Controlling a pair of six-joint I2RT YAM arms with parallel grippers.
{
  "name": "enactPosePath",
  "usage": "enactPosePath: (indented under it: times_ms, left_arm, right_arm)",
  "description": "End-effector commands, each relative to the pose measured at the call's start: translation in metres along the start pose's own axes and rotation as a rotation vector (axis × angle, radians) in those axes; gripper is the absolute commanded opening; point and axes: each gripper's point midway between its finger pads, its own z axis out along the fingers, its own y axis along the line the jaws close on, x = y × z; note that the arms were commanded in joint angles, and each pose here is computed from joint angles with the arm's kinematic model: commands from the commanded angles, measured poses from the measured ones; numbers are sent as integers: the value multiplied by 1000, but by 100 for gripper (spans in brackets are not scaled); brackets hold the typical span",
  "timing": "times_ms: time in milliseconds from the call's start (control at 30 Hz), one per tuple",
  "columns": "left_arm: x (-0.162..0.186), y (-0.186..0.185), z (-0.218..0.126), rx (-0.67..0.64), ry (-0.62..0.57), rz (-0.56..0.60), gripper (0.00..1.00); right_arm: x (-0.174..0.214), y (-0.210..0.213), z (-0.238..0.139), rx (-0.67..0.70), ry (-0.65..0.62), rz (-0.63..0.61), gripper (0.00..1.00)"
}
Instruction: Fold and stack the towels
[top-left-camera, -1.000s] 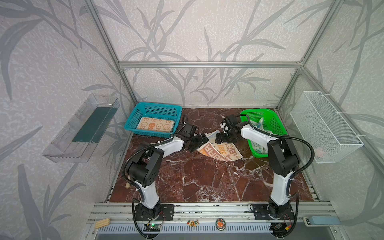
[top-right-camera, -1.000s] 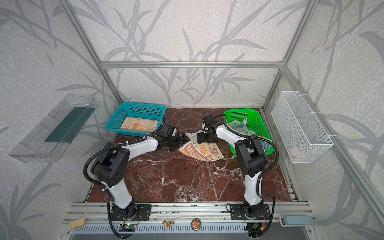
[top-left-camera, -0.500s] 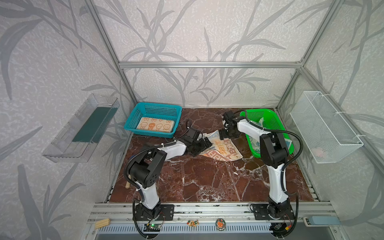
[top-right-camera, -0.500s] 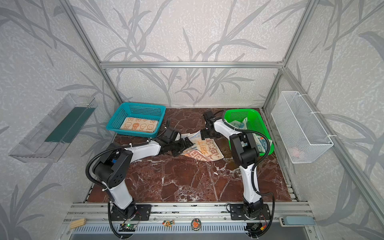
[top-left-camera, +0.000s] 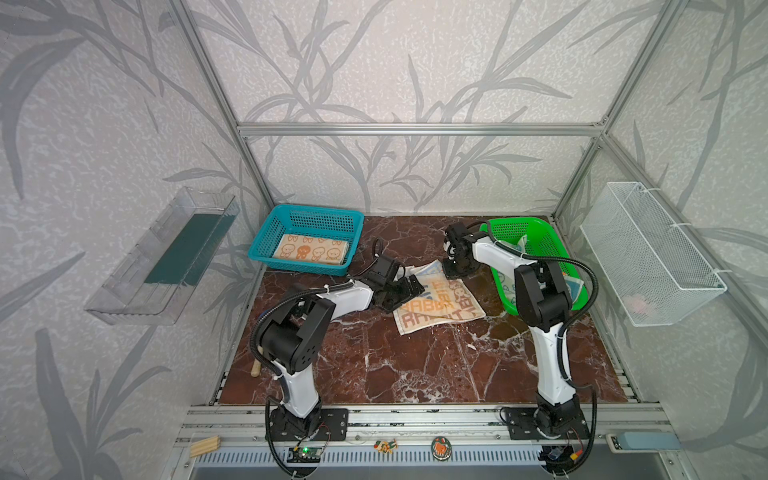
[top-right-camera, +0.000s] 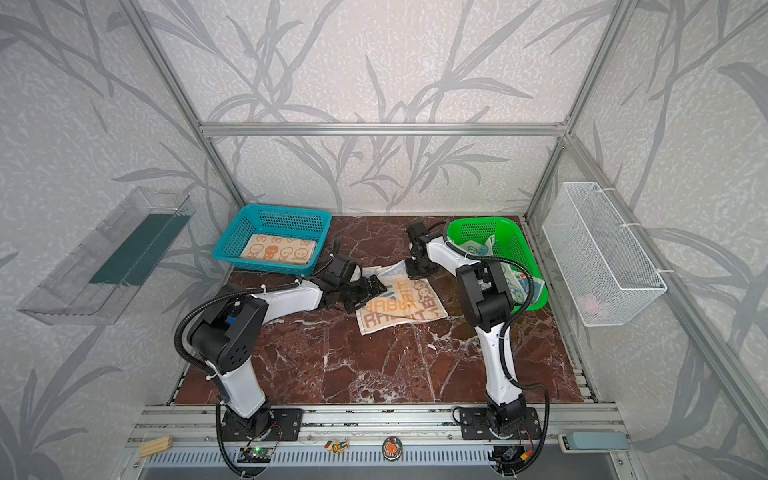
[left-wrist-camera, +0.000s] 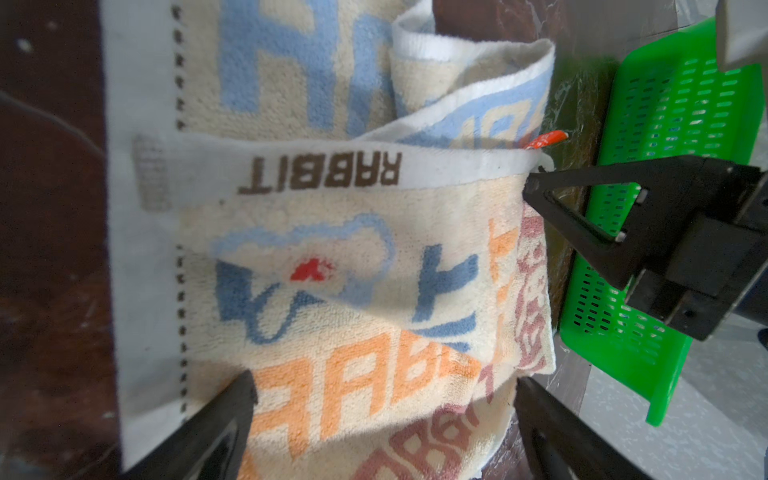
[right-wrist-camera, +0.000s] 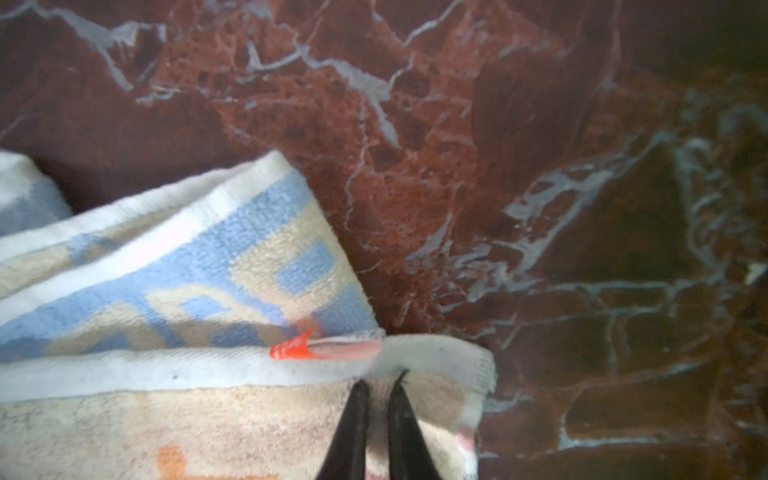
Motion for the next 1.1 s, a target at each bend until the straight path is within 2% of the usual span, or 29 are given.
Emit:
enactPosePath:
  times_ms: [0, 300, 567, 733, 833, 933, 1067]
  left_arm:
    - [1, 31, 4, -94, 27, -19, 99]
    - [0, 51, -2, -127, 23, -34, 99]
    - [12, 59, -10, -109, 12, -69, 99]
    - [25, 52, -12, -80, 9, -76, 99]
    - [36, 41, -6, -65, 22, -61, 99]
    - [49, 26, 5, -49, 39, -40, 99]
    - [63, -3, 20, 19, 70, -37, 99]
  right_arm:
    - [-1, -3, -14, -2, 3, 3, 3]
    - [-18, -23, -39, 4, -45, 40, 0]
    - [-65, -42, -58, 106, -111, 75, 0]
    - [-95, -54, -51, 193, -118, 94, 0]
    - [-104, -52, -42, 191, -102, 90, 0]
    - [-110, -44, -33, 150, -104, 86, 10]
    - [-109, -32, -37, 75, -102, 82, 35]
